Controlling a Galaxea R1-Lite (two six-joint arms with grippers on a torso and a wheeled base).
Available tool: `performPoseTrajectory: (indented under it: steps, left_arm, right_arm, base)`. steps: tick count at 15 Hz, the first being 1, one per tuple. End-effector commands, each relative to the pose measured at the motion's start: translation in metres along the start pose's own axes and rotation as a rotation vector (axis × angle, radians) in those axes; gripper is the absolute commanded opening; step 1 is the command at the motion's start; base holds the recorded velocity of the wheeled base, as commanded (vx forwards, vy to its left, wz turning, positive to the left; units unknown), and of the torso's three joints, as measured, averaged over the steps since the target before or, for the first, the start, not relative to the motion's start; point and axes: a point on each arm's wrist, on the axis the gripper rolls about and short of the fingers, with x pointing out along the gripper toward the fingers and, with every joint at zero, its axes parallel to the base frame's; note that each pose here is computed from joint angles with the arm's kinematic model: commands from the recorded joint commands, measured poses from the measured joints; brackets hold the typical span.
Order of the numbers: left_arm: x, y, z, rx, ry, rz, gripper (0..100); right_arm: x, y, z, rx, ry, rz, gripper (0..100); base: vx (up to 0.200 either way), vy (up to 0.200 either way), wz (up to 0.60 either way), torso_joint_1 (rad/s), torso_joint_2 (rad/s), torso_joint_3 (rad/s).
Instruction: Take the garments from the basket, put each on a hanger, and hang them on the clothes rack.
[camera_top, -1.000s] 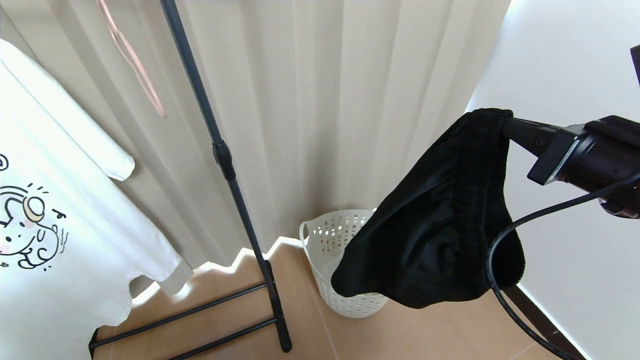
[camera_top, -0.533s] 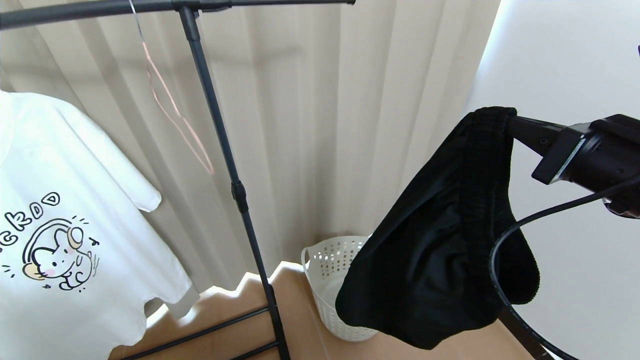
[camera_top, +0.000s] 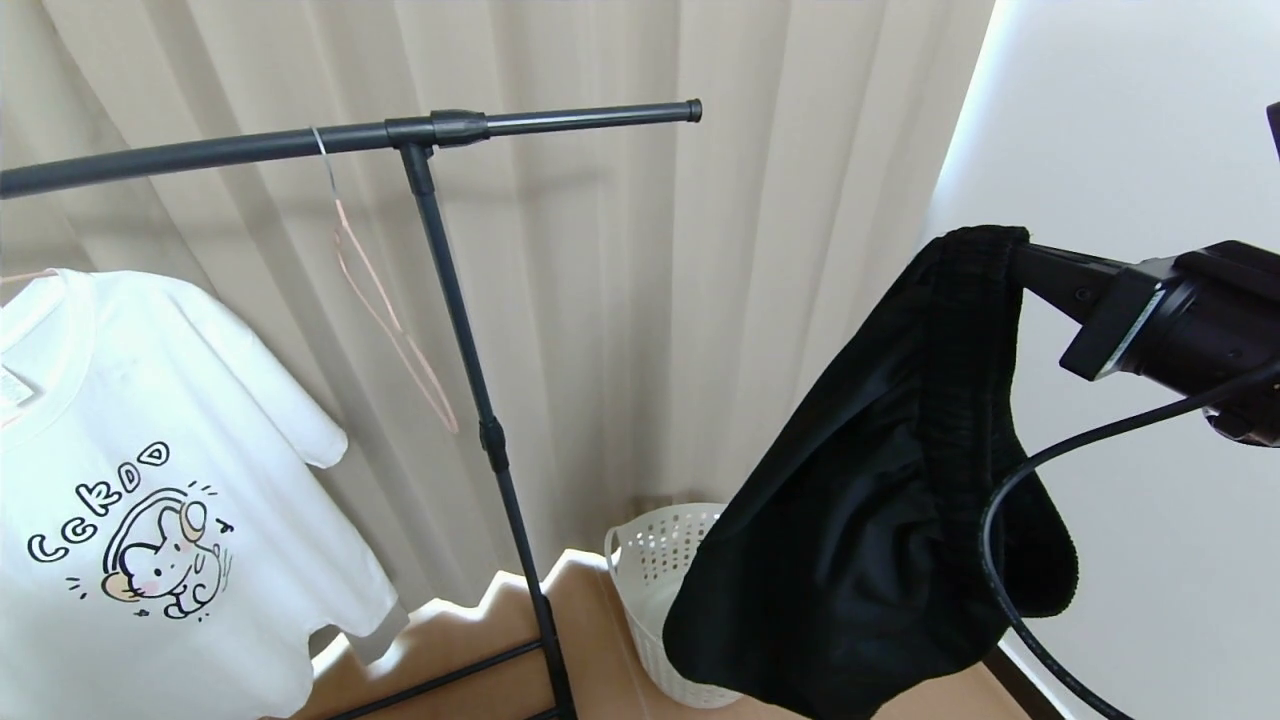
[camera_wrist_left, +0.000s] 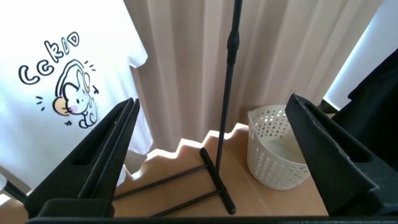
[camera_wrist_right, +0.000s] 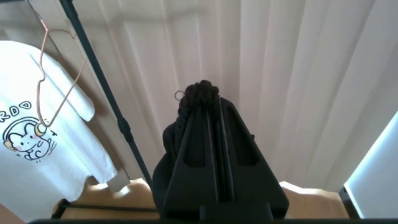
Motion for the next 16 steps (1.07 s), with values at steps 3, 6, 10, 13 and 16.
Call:
performPoseTrajectory:
  steps: [3,6,10,13,16]
  left_arm:
    - [0.0001,0.0000,0.0001,0.000,0.001,0.001,100]
    - [0.0001,0.0000,0.0001,0.000,0.001,-0.001,100]
    - [0.0001,0.0000,0.0002,0.000,-0.001,0.001,100]
    - [0.0001,0.0000,0.0002,0.000,-0.001,0.001,100]
    - [0.0001,0.0000,0.0004,0.000,-0.002,0.001,100]
  right_arm:
    - [0.0000,-0.0002,-0.0020,0.000,0.007,0.000,0]
    - [-0.0005,-0.0002,-0.0021,0.000,0.007,-0.002,0]
    - [0.0003,-0.0003,-0.0028,0.000,0.010,-0.001,0]
    - [-0.0003,-0.0004,-0.0038,-0.001,0.013,-0.003,0]
    - [-0.0037,-0.0008,-0.0076,-0.005,0.023,-0.005,0]
  base:
    - [0.000,0.000,0.00,0.258,-0.59,-0.329]
    - [0.000,0.000,0.00,0.240,-0.54,-0.299]
    - [0.000,0.000,0.00,0.181,-0.39,-0.168]
    - [0.000,0.000,0.00,0.168,-0.36,-0.162]
    - [0.000,0.000,0.00,0.168,-0.35,-0.185]
